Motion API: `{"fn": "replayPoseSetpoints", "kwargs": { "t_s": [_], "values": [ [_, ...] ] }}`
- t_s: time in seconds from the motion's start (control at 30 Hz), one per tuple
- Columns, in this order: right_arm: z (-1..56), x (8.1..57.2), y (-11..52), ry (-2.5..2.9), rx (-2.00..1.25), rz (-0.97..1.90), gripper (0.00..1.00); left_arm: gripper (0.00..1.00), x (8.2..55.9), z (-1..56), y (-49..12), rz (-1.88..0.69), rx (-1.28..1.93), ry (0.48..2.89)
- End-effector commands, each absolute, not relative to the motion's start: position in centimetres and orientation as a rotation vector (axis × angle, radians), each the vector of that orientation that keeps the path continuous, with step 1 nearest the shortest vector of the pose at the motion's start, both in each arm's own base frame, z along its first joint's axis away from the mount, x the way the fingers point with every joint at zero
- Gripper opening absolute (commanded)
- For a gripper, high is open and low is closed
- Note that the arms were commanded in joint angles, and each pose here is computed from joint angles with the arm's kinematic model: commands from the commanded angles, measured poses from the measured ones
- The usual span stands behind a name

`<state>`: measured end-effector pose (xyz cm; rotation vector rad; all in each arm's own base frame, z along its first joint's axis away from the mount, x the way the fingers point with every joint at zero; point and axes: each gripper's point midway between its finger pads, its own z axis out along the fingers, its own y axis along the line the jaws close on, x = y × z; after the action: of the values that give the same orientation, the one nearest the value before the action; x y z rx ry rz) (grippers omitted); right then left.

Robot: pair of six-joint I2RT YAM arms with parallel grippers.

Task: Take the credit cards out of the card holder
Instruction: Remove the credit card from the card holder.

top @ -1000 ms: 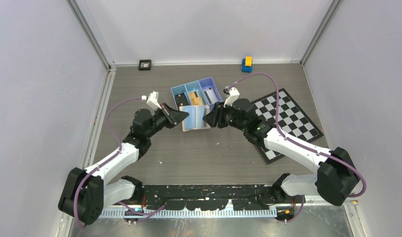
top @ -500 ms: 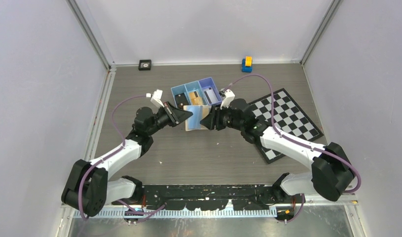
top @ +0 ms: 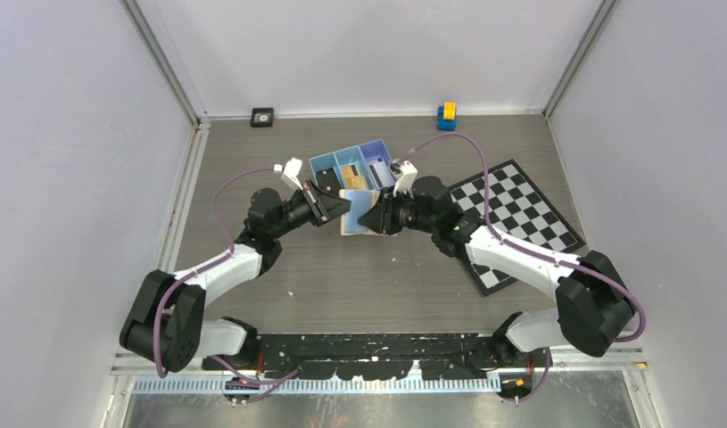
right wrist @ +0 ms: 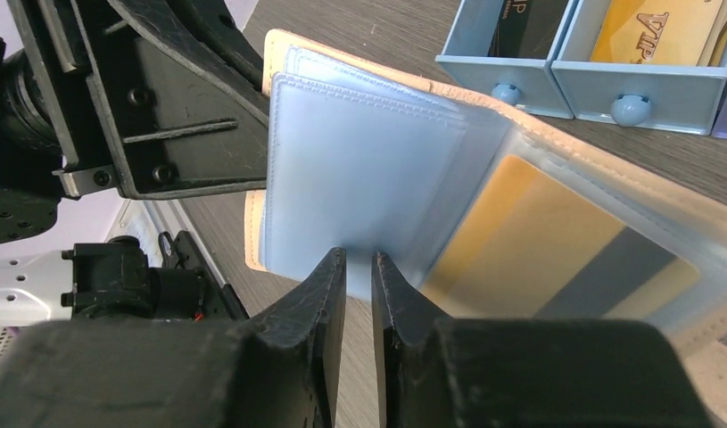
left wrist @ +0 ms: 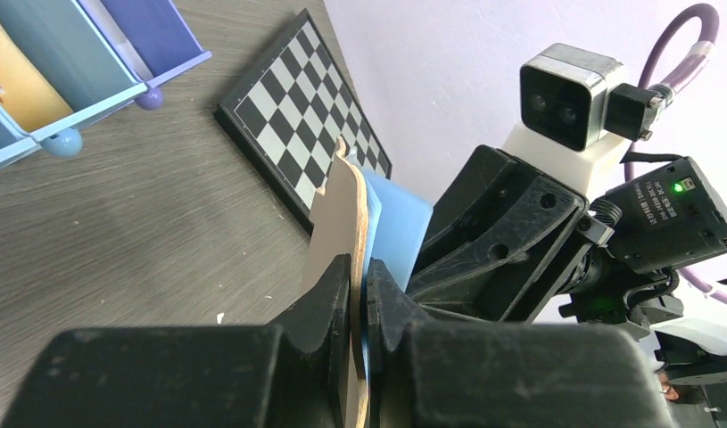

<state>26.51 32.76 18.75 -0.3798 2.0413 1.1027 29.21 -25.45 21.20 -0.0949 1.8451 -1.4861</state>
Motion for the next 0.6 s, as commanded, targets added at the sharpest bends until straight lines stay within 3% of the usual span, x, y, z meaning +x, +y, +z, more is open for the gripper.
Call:
{"fn": "replayPoseSetpoints", "kwargs": {
  "t_s": [0.0, 0.23, 0.37, 0.57],
  "values": [
    [20.6, 27.5, 33.6, 1.990, -0.364, 1.112, 0.22, 0.06, 29.1, 24.6, -26.6, -1.569, 0.011, 1.742],
    [19.1, 28.5, 33.0, 2.044, -0.327, 1.031, 0.20, 0.05, 29.8, 21.0, -29.1, -1.576, 0.019, 1.854],
    [15.2, 30.2, 31.6, 2.211, -0.232, 0.840, 0.10, 0.03, 31.2, 18.1, -29.6, -1.544, -0.002, 1.922],
    [10.5, 31.0, 32.0, 2.377, -0.173, 0.775, 0.02, 0.02, 32.7, 14.2, -29.9, -1.467, -0.023, 2.043]
  ]
}}
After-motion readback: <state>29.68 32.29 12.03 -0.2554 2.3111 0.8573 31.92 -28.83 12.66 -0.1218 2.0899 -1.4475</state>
